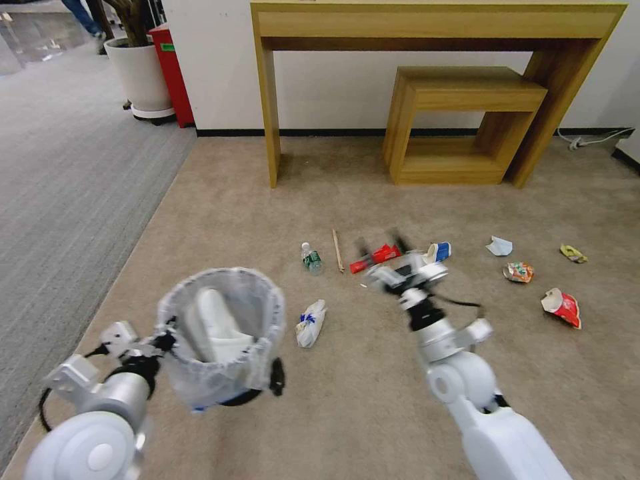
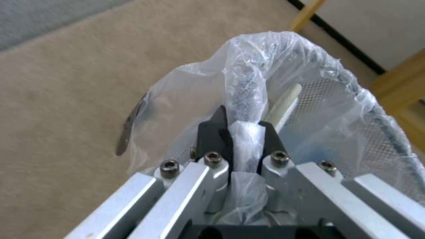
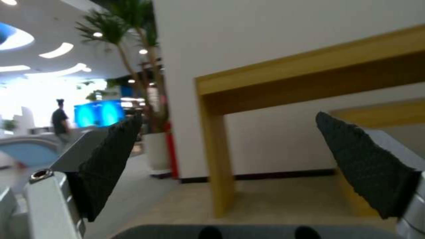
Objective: Pick up the trash bin and place the garbage on the floor into it.
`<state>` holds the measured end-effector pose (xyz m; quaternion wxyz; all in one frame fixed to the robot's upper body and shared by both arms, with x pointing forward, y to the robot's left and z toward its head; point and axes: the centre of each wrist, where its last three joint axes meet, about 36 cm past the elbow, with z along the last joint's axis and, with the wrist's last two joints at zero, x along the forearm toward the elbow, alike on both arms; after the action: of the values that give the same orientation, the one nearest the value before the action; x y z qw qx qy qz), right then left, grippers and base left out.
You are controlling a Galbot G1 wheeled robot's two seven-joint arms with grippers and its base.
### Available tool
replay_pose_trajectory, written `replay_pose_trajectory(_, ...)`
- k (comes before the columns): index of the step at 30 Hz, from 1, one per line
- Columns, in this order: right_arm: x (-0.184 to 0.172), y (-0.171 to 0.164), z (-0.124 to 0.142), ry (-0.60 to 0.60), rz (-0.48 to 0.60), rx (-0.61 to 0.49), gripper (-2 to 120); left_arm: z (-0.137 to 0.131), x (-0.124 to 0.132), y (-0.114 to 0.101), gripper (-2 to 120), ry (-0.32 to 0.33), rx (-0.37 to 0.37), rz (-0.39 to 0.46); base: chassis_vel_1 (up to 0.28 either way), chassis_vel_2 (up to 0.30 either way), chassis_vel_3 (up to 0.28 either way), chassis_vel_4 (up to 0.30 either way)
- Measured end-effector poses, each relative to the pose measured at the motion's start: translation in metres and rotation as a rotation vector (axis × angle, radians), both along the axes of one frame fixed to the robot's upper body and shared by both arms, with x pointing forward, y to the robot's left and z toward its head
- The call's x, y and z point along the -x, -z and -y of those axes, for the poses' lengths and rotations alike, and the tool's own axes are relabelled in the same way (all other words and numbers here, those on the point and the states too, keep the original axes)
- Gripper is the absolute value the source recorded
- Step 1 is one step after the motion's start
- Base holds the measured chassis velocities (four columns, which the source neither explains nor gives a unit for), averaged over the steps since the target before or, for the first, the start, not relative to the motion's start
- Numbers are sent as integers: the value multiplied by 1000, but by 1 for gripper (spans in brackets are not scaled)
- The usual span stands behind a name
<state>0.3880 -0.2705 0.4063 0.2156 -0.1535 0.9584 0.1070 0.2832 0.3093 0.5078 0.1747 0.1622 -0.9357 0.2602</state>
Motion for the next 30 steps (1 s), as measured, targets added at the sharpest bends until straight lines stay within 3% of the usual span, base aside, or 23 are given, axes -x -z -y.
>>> replay_pose_trajectory(5,27,16,28,88,-1,27,100,-19,5,-6,3,-27,2,19,0,0,0,0)
replay_pose_trajectory(13,46,41,37,194,-50,17,100,-42,10,-15,3,-82,21,69,0,0,0,0)
replay_pose_trajectory(30,46,56,28,167,-32,15,100,-49,20,-24,3,-109,12,98,-6,4,11,-2)
